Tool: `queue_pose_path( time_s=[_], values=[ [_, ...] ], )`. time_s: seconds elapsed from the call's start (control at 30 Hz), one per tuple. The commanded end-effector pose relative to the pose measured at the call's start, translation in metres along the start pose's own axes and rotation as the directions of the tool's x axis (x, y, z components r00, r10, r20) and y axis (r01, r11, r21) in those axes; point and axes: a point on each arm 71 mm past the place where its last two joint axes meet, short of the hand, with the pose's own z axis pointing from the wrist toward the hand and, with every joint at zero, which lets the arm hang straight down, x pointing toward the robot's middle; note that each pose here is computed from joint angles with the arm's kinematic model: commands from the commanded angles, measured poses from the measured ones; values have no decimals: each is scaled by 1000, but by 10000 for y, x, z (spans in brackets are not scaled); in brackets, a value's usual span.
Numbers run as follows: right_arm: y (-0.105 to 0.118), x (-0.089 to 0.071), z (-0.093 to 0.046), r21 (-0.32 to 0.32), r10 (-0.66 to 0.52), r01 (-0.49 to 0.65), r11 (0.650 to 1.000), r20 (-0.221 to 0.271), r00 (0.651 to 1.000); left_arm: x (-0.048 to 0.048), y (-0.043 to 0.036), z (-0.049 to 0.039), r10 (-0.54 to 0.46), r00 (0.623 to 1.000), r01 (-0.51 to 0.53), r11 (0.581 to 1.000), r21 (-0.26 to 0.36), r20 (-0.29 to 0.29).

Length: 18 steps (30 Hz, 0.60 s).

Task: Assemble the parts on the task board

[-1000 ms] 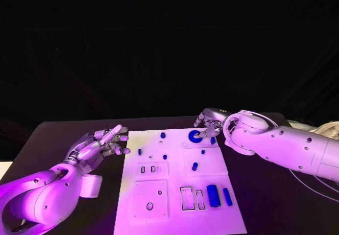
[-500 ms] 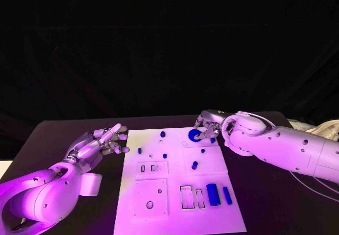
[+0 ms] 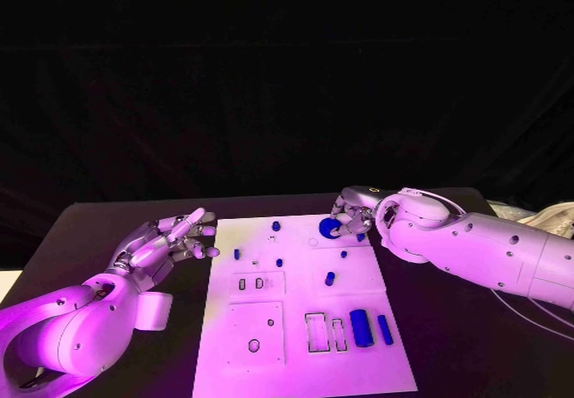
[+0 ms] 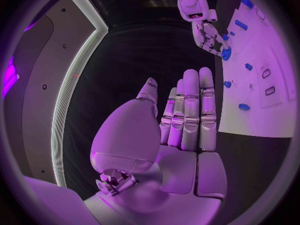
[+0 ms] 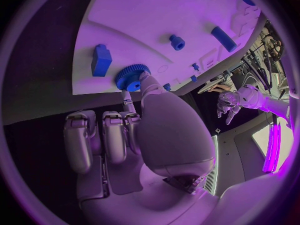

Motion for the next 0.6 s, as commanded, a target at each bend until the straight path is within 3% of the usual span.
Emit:
queue_pose_path(
  time_s=[0.03, 0.3, 0.6],
  values=[
    [2, 42, 7, 0, -20, 20, 1000, -31, 999, 23, -8, 5, -9, 1000, 9, 1000, 5, -19],
    [10, 84, 15, -2, -21, 21, 1000, -57, 998, 18, -8, 5, -8, 1000, 8, 1000, 5, -17],
    [9, 85, 14, -2, -42, 42, 999, -51, 998, 15, -7, 5, -8, 1000, 8, 1000, 3, -17]
  ],
)
